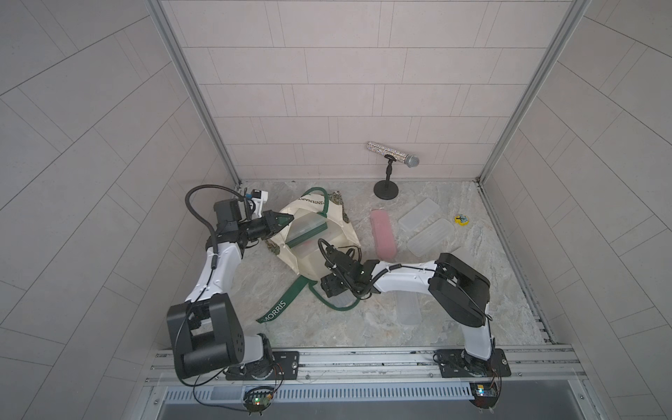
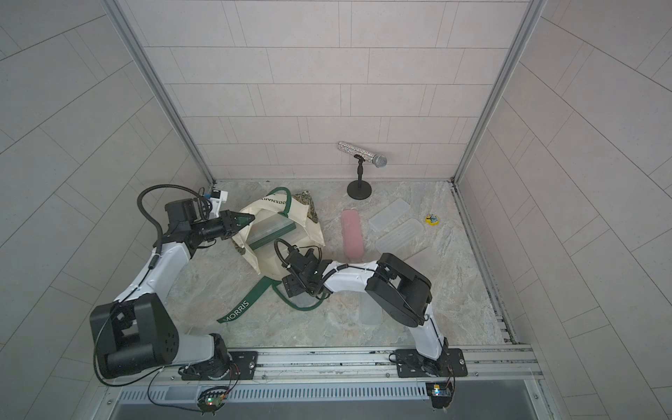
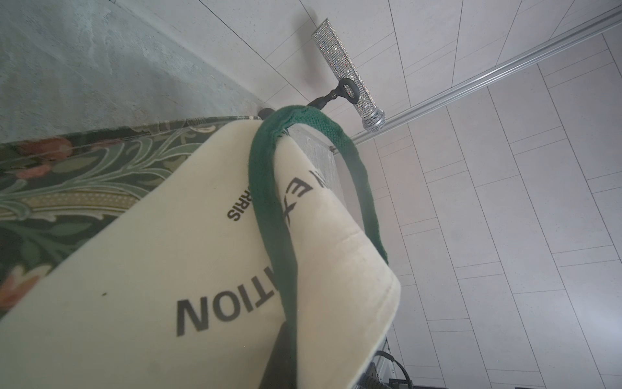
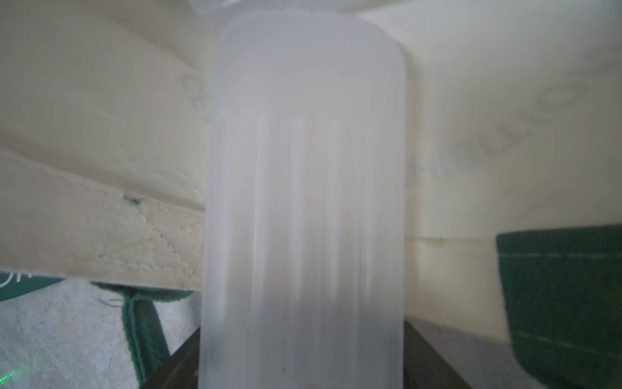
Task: Take out the pencil case from the canvas bag
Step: Pick up the pencil case from the canvas bag.
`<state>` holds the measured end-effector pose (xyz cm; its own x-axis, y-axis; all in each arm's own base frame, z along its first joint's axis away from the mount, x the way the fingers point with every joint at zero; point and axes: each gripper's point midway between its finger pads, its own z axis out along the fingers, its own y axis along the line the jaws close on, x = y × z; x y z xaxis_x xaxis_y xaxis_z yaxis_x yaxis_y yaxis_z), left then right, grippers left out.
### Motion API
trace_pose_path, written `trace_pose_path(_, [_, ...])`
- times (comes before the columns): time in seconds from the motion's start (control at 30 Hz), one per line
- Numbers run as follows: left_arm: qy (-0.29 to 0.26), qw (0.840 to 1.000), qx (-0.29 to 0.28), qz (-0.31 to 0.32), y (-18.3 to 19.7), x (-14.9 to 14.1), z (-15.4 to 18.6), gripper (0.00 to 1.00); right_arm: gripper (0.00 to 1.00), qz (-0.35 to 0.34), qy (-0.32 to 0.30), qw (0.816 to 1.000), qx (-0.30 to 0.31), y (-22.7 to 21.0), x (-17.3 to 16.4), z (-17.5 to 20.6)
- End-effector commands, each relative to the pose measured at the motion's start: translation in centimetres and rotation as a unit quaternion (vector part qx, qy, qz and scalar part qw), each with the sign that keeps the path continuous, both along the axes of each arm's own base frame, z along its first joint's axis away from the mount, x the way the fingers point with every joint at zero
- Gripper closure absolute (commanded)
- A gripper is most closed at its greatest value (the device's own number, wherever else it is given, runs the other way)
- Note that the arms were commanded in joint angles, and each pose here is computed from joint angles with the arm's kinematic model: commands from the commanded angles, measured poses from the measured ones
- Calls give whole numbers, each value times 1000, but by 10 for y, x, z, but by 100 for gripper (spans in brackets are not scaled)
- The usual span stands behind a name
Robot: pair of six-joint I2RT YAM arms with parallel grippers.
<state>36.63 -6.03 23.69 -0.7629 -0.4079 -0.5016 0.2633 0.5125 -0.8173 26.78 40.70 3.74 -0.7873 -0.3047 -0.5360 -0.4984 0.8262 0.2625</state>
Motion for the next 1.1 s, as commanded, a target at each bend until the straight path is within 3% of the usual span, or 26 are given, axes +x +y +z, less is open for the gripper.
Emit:
trace_pose_path(0.0, [-66,998,5,-17,-1,-2,30,100,29,15,-4,999,32,1,-10,12])
trace_pose_path(0.67, [-65,998,4,-14,0,-1,30,100,33,45,-46,986,155,-2,-34,71])
trace_pose_path(1.07, [-64,998,5,-9,0,1,30,100,33,35,-84,984,151,-26,-34,100])
